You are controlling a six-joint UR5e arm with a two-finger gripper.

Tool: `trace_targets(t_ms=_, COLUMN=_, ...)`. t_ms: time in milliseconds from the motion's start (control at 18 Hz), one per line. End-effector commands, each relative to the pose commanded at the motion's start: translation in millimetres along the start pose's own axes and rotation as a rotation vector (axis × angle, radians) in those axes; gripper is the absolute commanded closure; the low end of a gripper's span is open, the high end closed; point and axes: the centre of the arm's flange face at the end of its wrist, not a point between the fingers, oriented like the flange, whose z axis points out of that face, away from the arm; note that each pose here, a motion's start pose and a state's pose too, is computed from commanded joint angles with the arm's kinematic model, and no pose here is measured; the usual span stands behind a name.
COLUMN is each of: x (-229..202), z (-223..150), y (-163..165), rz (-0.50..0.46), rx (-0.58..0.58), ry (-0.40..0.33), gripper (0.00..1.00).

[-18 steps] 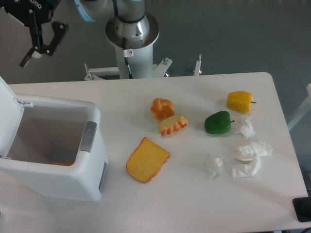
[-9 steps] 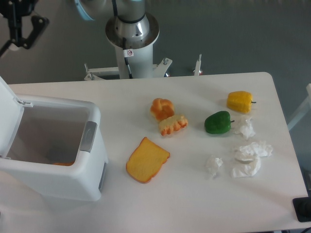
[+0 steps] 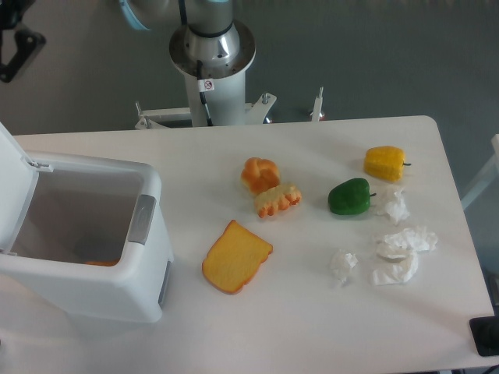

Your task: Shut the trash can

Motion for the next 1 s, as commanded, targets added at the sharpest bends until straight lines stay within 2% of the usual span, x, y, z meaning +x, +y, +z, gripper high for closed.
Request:
trace_targets(t_ms=500, x=10.3, z=24.9, y=8.4, rz=0.021, rx=-0.038, ry=0.035, gripper=0.0)
trace_targets(t_ms=667, x=15.9, z=32.9, y=7.6, rz=0.062, rx=-0.029, ry=0.047, gripper=0.0)
trace_targets(t_ms=1000, x=16.5, z=51.1, y=11.0, rz=0.064, rx=-0.054, ry=0.065, gripper=0.0)
